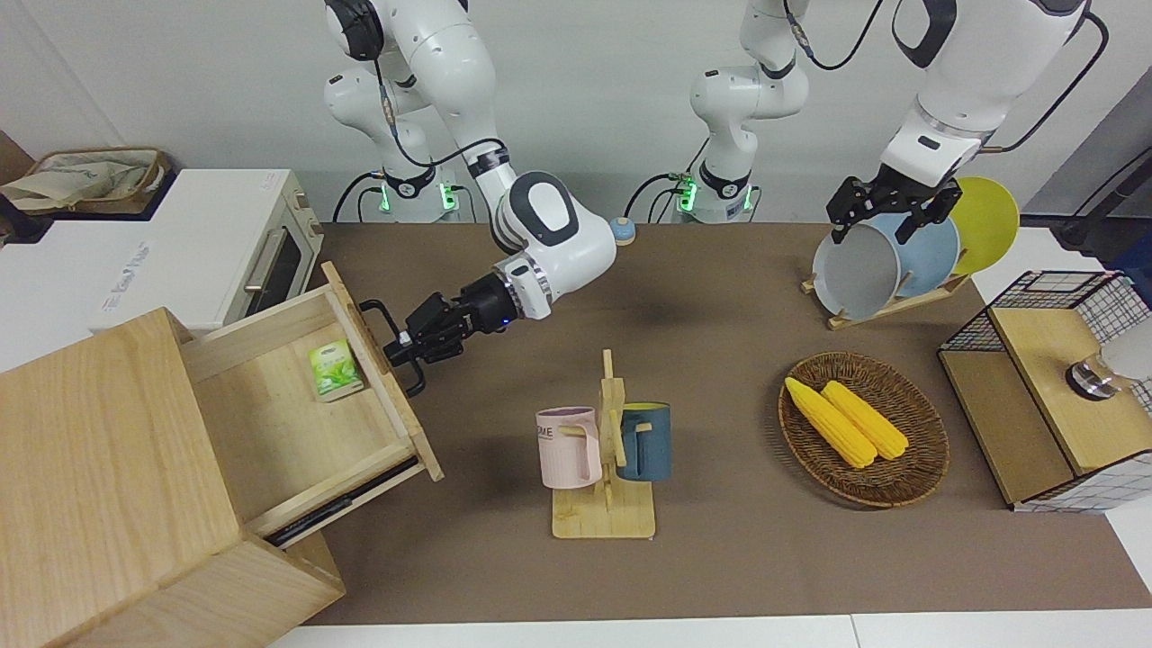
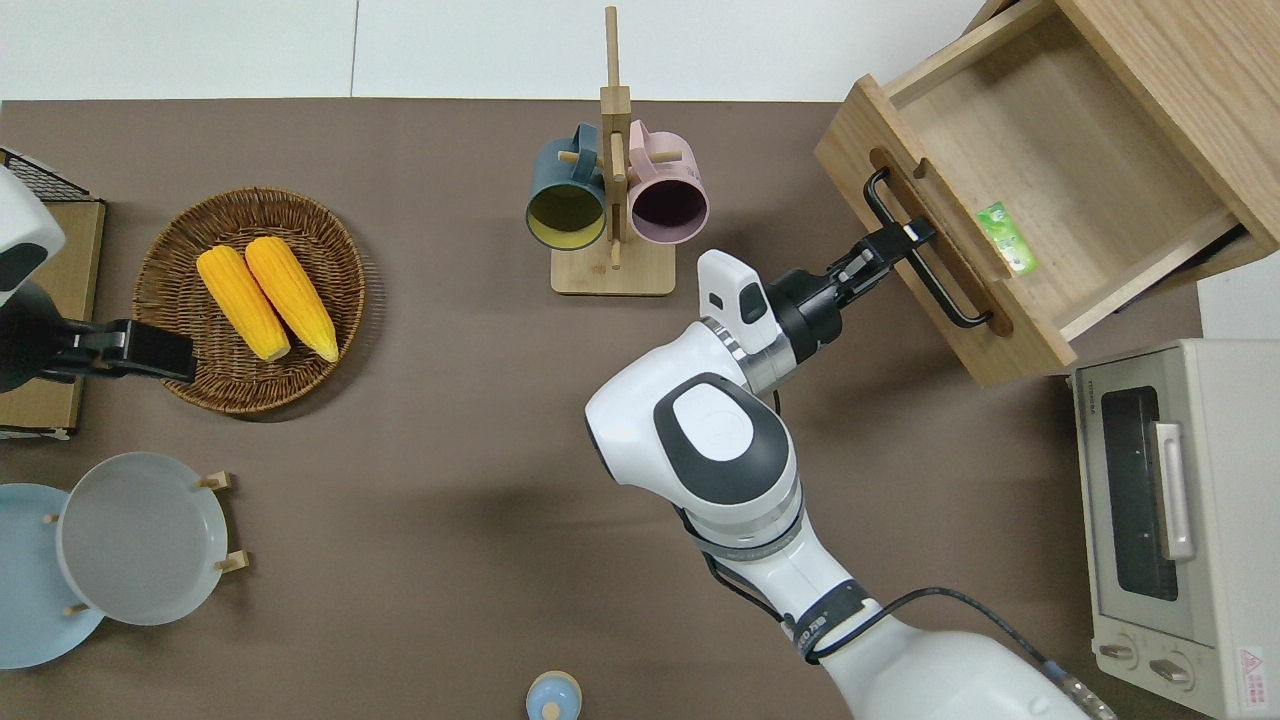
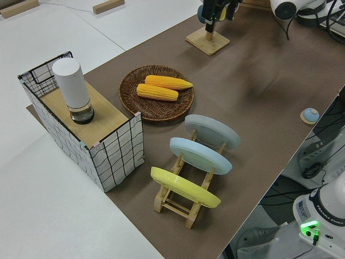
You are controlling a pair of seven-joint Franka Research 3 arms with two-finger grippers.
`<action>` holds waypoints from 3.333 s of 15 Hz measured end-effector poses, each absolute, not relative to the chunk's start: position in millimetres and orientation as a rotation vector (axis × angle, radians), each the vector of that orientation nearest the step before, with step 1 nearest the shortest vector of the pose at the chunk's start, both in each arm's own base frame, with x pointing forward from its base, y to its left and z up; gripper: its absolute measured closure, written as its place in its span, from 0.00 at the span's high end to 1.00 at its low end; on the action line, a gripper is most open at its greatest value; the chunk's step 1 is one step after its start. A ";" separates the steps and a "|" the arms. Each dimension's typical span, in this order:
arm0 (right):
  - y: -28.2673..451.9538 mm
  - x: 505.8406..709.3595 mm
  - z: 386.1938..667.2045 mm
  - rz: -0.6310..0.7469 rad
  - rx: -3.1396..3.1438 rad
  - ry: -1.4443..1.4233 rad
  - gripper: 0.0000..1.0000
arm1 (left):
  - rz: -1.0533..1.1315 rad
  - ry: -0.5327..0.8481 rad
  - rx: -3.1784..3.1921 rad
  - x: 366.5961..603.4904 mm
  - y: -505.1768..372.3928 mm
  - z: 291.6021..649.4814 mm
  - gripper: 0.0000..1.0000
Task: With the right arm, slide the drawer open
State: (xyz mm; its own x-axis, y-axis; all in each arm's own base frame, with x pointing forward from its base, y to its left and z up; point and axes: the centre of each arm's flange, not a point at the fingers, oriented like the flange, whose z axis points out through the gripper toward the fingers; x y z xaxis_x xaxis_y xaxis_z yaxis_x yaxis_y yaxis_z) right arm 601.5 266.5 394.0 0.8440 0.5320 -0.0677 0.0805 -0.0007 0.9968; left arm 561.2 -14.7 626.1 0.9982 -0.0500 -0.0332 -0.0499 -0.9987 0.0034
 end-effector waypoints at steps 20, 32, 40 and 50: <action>331.2 560.2 393.4 0.395 1.543 0.529 0.52 | -0.052 -0.078 3.138 561.2 -14.7 626.1 1.00; 346.0 555.4 401.6 0.412 1.581 0.525 0.99 | -0.052 -0.078 3.138 561.2 -14.7 626.1 1.00; 380.1 542.2 436.3 0.407 1.810 0.482 0.99 | -0.052 -0.078 3.138 561.2 -14.8 626.1 1.00; 307.8 555.2 568.0 0.321 2.504 0.224 0.99 | -0.052 -0.078 3.138 561.2 -14.7 626.1 1.00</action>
